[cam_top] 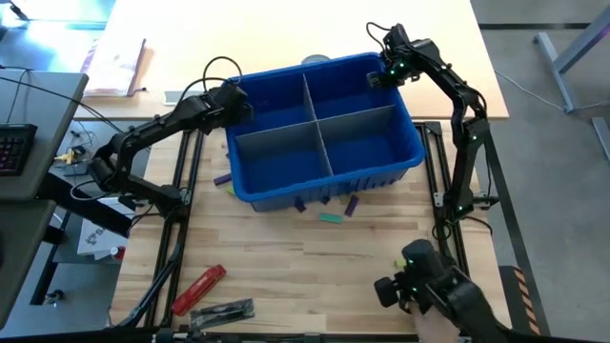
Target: Sort blocks
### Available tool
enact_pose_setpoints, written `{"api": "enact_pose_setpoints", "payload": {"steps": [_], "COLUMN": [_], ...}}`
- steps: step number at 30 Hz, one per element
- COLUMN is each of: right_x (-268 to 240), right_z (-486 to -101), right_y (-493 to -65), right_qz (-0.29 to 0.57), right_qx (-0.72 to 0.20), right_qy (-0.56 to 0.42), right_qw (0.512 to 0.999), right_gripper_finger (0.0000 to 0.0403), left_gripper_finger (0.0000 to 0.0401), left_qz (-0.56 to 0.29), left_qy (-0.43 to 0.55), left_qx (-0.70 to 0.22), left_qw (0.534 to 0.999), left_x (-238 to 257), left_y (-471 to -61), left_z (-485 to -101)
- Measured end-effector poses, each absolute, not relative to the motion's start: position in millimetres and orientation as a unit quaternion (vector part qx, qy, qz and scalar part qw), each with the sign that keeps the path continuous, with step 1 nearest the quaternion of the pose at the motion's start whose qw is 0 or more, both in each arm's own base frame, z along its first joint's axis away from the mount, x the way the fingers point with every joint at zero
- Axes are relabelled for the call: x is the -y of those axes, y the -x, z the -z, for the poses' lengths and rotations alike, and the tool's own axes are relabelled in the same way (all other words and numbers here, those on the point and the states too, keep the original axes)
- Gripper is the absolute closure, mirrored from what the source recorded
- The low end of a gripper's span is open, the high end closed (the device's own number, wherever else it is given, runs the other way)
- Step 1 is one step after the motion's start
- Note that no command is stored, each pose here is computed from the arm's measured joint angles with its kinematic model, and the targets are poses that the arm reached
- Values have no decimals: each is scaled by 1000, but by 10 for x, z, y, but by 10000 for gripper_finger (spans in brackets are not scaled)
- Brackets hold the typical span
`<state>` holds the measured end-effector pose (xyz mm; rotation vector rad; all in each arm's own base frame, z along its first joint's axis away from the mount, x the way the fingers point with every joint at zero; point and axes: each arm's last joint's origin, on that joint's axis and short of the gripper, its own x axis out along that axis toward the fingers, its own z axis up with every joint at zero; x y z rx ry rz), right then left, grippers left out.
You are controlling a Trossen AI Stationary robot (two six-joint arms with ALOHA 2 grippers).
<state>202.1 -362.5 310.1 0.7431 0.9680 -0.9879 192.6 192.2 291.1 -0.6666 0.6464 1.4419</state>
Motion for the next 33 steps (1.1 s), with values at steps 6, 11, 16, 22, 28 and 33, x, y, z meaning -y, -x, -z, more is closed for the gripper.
{"api": "enact_pose_setpoints", "payload": {"steps": [6, 11, 16, 22, 28, 33], "right_x": [3378, 3221, 3149, 3079, 3222, 3387], "right_z": [-3752, -4168, -4473, -4585, -4562, -4368], "right_y": [-1878, -1806, -1771, -1750, -1822, -1826], "right_qz": [459, 467, 468, 459, 474, 491], "right_qx": [-384, -326, -273, -258, -219, -213], "right_qy": [-305, -300, -272, -292, -255, -265], "right_qw": [741, 765, 795, 799, 814, 802], "right_gripper_finger": [333, 350, 353, 353, 353, 355], "left_gripper_finger": [319, 329, 351, 351, 353, 353], "left_qz": [-632, -630, -613, -608, -627, -625], "left_qy": [256, 226, 214, 211, 188, 191], "left_qx": [-242, -209, -157, -143, -138, -134], "left_qw": [690, 713, 744, 752, 743, 745], "left_x": [-1949, -1932, -1934, -1910, -2138, -2489], "left_y": [-1960, -1929, -1868, -1781, -1688, -1767], "left_z": [-3434, -3866, -4253, -4472, -4479, -4329]}}
